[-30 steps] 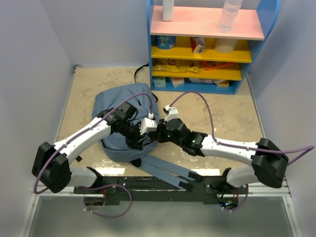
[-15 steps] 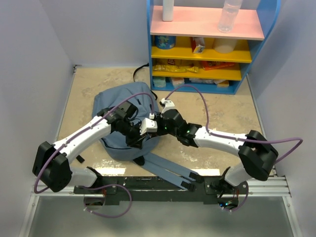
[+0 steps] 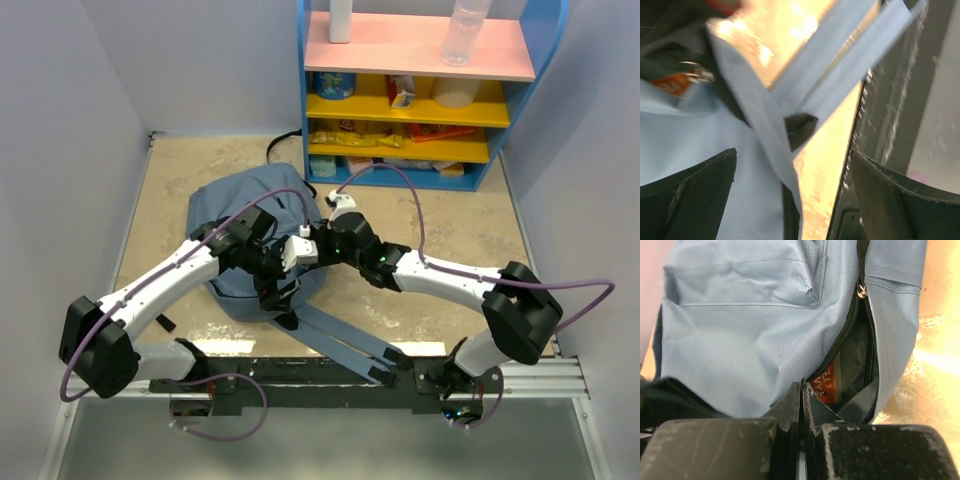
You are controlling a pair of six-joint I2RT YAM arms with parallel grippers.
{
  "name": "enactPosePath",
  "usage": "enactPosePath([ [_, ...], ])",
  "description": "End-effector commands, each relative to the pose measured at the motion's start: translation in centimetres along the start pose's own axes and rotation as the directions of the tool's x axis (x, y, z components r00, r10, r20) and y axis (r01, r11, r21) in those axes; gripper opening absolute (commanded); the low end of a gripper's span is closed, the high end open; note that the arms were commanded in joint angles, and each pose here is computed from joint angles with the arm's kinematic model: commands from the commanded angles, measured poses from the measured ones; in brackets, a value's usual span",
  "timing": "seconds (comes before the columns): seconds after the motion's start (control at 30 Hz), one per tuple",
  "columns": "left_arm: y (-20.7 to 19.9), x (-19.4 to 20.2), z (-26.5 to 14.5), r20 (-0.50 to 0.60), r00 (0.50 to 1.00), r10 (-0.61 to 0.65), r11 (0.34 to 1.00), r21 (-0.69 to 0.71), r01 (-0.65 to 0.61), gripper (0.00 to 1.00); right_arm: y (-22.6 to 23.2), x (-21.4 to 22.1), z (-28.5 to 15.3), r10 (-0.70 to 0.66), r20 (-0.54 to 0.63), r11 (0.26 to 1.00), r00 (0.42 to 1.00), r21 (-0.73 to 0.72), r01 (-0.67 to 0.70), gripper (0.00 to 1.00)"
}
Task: Pack the student bag
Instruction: Zip the student bag at the center of the board.
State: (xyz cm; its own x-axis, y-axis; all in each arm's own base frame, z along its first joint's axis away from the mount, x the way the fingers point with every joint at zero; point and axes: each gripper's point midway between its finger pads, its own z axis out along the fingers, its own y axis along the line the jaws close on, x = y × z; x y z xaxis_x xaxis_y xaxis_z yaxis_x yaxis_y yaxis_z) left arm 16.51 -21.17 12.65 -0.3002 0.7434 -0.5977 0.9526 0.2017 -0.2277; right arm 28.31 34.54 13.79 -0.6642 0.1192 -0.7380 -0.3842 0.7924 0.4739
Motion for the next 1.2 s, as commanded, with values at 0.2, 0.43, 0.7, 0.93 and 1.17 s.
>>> enactPosePath([
  [0.2, 3.4, -5.2, 1.3, 0.15, 0.988, -0.021, 0.992, -0.123, 0.04, 1.0, 1.0, -3.0, -1.6, 0.065, 0.117, 0.997, 0.991, -0.049, -0.059, 0.0],
  [0.43, 1.9, -4.5, 2.3, 0.134, 0.991, -0.015, 0.998, -0.059, 0.023, 0.81, 0.9, -3.0, -1.5, 0.062, 0.112, 0.998, 0.992, -0.041, -0.057, 0.0],
  [0.7, 0.8, -3.8, 2.5, 0.096, 0.995, 0.034, 0.999, -0.034, -0.031, 0.31, 0.9, -3.1, -1.1, 0.055, 0.111, 0.998, 0.992, -0.033, -0.051, 0.0],
  [0.93, -0.3, -3.1, 2.5, 0.099, 0.991, 0.091, 0.996, 0.001, -0.092, 0.19, 1.2, -3.4, -0.8, 0.047, 0.109, 0.999, 0.993, -0.032, -0.043, 0.0],
  [1.17, 0.1, -1.4, 3.2, 0.029, 0.998, 0.048, 0.999, -0.006, -0.048, 1.0, 1.1, -3.1, -0.7, 0.05, 0.104, 0.998, 0.993, -0.038, -0.046, 0.0],
])
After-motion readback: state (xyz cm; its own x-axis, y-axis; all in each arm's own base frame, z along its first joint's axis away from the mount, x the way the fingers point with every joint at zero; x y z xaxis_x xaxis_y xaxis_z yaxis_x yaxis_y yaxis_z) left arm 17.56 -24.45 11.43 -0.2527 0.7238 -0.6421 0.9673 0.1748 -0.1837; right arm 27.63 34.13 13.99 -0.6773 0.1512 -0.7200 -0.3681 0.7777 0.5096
